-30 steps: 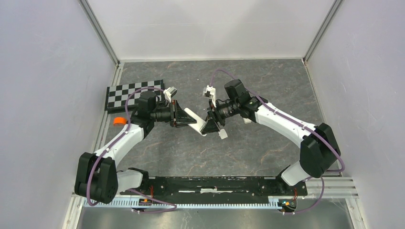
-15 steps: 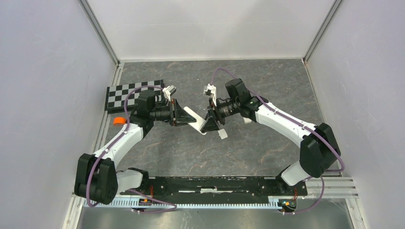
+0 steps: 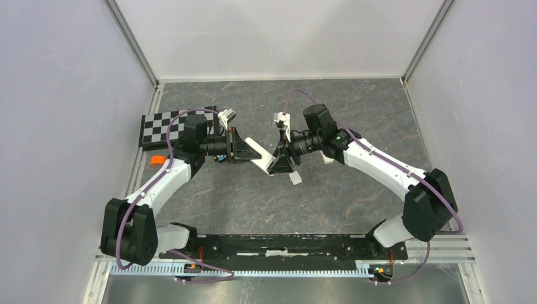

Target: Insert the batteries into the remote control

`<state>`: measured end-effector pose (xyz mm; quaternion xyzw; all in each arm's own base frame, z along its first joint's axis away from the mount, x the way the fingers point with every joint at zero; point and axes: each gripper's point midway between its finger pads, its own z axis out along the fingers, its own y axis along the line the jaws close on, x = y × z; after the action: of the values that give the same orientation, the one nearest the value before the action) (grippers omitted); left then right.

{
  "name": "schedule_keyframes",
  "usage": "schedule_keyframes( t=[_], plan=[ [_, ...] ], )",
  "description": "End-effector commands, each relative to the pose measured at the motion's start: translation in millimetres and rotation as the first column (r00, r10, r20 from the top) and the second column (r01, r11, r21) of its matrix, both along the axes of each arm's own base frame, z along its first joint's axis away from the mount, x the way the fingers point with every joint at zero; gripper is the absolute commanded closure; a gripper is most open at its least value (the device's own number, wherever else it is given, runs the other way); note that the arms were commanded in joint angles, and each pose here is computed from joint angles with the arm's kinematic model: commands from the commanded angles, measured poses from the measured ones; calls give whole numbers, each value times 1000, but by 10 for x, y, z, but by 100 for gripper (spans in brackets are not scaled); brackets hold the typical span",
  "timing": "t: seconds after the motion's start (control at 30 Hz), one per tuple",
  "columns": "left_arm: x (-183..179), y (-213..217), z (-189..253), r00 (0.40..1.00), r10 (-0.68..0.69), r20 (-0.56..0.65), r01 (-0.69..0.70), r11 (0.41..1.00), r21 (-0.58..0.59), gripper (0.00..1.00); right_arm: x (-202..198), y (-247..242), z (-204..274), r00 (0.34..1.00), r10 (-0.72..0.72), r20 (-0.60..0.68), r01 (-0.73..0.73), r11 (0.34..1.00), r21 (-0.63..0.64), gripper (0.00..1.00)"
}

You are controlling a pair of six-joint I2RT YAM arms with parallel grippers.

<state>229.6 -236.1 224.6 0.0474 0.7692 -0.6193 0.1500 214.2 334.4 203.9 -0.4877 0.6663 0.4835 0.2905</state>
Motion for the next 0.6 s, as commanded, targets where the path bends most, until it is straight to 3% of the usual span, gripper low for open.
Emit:
schedule_keyframes(
  t=[0.0,0.13,0.4,0.57],
  plan=[
    [-81,-21,278,996,-82,-19,80,995,-63,98,143,-33,-68,994,-9,111,15,999,-45,36],
    [-41,-19,230,997,-70,18,71,997,-42,98,87,-4,67,998,-15,56,13,1000,25,18],
    [39,-10,166,998,-36,59,36,999,-6,98,-54,-43,407,999,-25,-47,34,978,204,7],
    [59,-10,213,996,-33,87,33,999,-6,98,-17,-138,563,986,-98,-135,135,946,294,5]
  ],
)
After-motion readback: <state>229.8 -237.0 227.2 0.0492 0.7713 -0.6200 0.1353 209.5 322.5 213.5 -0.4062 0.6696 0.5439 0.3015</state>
